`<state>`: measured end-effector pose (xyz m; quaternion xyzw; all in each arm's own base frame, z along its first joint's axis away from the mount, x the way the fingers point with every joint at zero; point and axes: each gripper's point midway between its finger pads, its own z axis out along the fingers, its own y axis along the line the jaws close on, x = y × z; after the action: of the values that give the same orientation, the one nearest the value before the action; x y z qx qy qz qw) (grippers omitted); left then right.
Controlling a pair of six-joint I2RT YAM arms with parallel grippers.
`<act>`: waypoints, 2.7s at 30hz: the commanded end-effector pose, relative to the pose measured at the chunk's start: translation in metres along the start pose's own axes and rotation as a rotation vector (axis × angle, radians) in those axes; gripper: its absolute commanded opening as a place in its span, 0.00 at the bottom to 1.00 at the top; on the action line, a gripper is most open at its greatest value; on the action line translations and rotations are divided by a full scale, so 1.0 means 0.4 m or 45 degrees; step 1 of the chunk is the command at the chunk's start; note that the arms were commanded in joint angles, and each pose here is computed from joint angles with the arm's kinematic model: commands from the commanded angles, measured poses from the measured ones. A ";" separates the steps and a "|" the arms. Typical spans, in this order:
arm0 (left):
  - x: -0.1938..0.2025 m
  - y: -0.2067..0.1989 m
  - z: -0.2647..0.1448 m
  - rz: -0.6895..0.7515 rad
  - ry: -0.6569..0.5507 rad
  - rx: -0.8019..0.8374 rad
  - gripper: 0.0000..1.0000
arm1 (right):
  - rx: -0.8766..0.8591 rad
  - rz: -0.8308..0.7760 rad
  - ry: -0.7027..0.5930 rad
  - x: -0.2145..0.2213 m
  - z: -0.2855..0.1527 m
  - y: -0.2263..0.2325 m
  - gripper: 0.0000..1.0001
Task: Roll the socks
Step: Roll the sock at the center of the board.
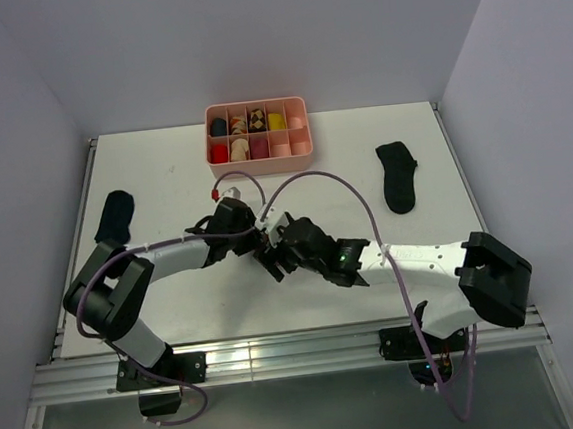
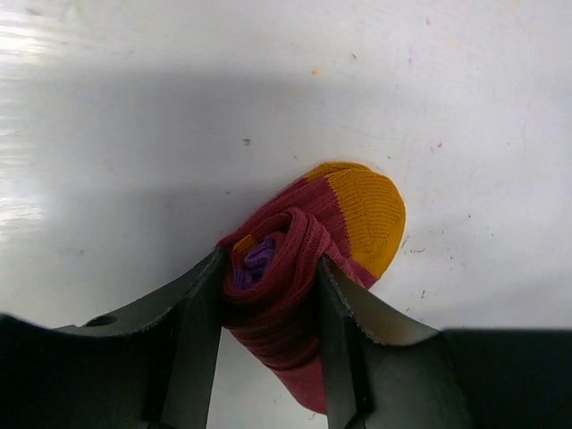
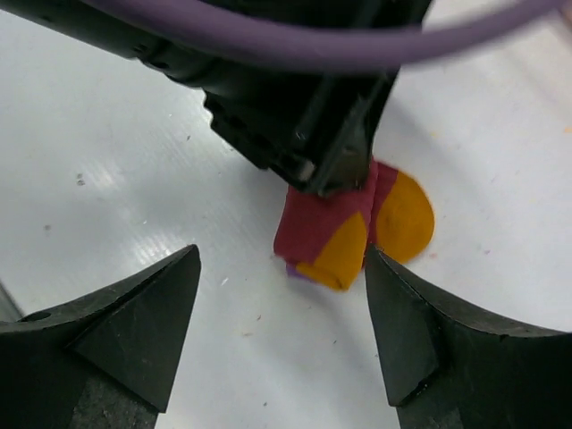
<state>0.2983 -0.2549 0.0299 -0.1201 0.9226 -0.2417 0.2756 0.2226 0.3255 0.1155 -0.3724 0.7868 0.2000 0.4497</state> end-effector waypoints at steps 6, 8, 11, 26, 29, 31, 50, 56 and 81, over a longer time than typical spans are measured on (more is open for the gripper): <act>0.138 0.130 0.009 0.178 0.275 -0.226 0.47 | 0.202 -0.274 -0.031 -0.010 0.056 -0.016 0.81; 0.137 0.127 0.009 0.189 0.277 -0.225 0.47 | 0.200 -0.321 -0.016 0.005 0.066 0.002 0.80; 0.139 0.121 0.011 0.201 0.301 -0.218 0.47 | 0.224 -0.364 0.022 0.038 0.086 0.013 0.79; 0.150 0.111 0.016 0.302 0.383 -0.197 0.48 | 0.456 -0.488 0.266 0.200 0.163 -0.050 0.44; 0.145 0.102 0.012 0.329 0.388 -0.179 0.48 | 0.449 -0.455 0.300 0.223 0.163 -0.056 0.09; 0.133 0.095 0.008 0.337 0.367 -0.172 0.50 | 0.403 -0.398 0.304 0.227 0.156 -0.054 0.00; -0.076 0.037 -0.199 -0.246 -0.235 0.048 0.70 | -0.323 0.199 0.463 0.205 0.124 0.042 0.00; -0.015 0.091 -0.194 -0.359 -0.211 0.049 0.69 | -0.463 0.350 0.521 0.207 0.143 0.050 0.00; -0.033 0.199 -0.143 -0.531 -0.363 -0.042 0.63 | -0.696 0.549 0.692 0.268 0.170 0.084 0.00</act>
<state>0.2629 -0.1750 0.0423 -0.3165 0.8446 -0.2799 0.3287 0.2375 0.3805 0.0403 -0.3734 0.8029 0.4312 0.1729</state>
